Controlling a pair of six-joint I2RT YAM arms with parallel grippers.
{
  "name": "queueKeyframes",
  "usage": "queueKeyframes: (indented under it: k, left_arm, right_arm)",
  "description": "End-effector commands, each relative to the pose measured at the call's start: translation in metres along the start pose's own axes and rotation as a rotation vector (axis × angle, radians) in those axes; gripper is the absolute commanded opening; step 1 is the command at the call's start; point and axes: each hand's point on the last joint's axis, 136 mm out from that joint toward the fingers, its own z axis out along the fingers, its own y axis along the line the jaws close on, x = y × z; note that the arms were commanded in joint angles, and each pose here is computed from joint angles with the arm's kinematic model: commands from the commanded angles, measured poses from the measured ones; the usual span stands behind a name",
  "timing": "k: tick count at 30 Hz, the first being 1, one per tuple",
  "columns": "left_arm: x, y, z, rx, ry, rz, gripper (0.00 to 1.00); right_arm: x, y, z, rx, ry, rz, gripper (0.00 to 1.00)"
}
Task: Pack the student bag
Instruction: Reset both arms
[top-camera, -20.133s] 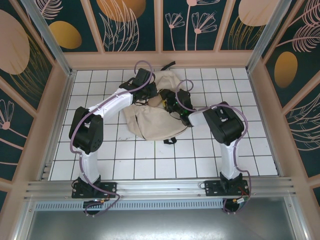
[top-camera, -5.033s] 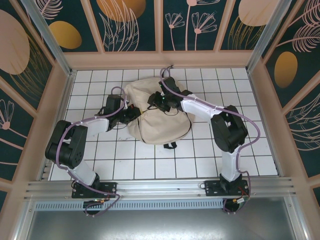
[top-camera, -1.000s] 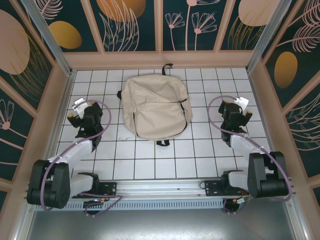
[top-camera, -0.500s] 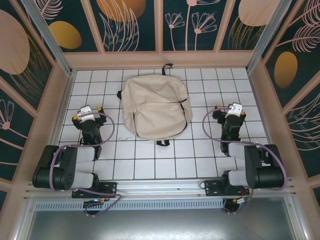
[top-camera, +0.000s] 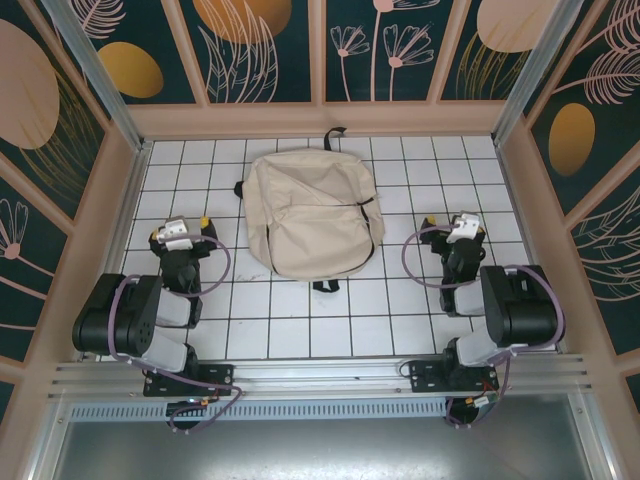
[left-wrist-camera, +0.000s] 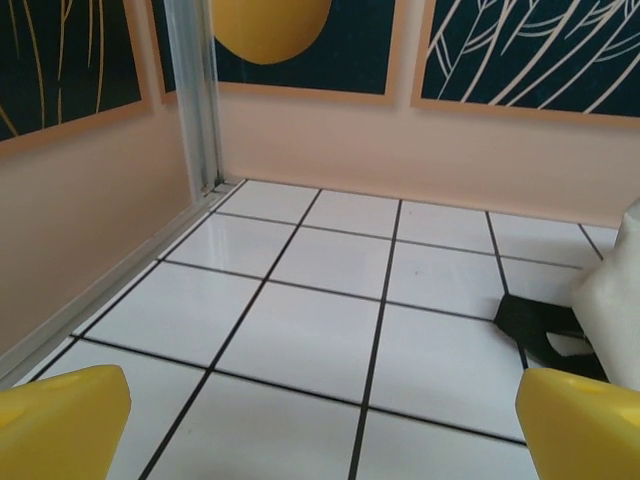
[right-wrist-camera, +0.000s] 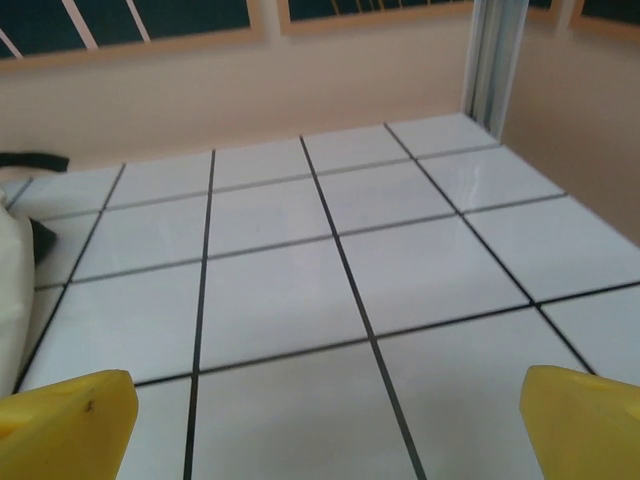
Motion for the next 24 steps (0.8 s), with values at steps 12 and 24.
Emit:
queueKeyframes:
  k: [12, 24]
  left_arm:
    - [-0.0044, 0.0009, 0.0130, -0.021, 0.007, -0.001, 0.99]
    - [-0.0027, -0.0006, 0.0161, -0.018, 0.018, 0.002, 0.99]
  right_arm:
    - [-0.0194, -0.0027, 0.0065, -0.012, -0.061, 0.042, 0.99]
    - [-0.0194, -0.0027, 0.0066, -0.012, -0.060, 0.042, 0.99]
